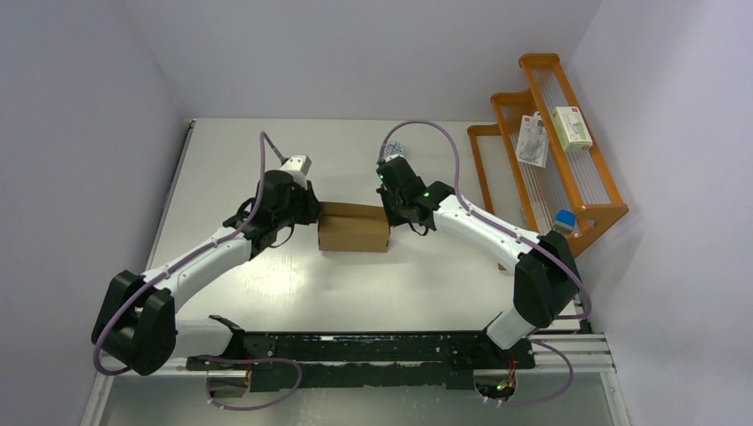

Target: Fold the paper box

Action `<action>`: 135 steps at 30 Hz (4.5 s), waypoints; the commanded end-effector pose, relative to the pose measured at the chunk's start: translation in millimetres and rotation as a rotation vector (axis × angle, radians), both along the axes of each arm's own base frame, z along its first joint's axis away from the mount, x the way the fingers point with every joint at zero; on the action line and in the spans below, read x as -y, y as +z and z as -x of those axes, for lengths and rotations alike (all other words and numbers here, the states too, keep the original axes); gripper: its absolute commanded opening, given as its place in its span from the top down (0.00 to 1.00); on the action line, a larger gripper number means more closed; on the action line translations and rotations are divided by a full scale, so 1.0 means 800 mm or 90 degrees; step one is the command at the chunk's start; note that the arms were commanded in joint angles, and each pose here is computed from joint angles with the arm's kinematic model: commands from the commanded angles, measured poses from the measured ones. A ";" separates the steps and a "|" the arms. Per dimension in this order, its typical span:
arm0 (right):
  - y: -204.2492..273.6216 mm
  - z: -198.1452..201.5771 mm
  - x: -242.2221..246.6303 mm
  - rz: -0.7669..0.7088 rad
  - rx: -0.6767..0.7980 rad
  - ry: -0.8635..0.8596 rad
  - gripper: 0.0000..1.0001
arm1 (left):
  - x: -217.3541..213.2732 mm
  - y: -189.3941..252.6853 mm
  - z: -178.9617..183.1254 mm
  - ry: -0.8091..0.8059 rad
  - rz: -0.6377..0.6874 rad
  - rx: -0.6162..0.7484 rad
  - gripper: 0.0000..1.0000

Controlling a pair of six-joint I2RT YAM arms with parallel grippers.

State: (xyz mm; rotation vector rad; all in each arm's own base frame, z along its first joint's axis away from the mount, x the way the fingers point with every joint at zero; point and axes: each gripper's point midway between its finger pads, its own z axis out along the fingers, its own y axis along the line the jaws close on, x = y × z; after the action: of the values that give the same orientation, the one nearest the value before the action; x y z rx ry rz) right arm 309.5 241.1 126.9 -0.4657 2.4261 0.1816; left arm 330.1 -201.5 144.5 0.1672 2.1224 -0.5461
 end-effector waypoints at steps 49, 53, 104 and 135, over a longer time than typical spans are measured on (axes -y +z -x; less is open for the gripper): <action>0.008 0.029 -0.053 -0.086 0.065 -0.060 1.00 | 0.054 -0.018 0.054 0.065 0.135 -0.089 0.83; 0.009 0.033 -0.055 -0.095 0.073 -0.062 1.00 | 0.052 -0.013 0.054 0.077 0.142 -0.080 0.81; 0.066 0.052 -0.030 -0.252 0.141 -0.052 0.45 | 0.008 -0.030 0.104 0.068 0.090 0.002 0.53; -0.001 0.043 -0.009 -0.218 0.093 -0.081 0.66 | 0.003 0.007 0.080 0.152 0.075 -0.019 0.50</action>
State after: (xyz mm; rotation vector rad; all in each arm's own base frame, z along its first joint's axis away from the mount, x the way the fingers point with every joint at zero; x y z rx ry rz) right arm 280.2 248.4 136.5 -0.1625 2.2035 0.4549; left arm 265.2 -199.3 146.7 -0.1511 2.0877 -0.5208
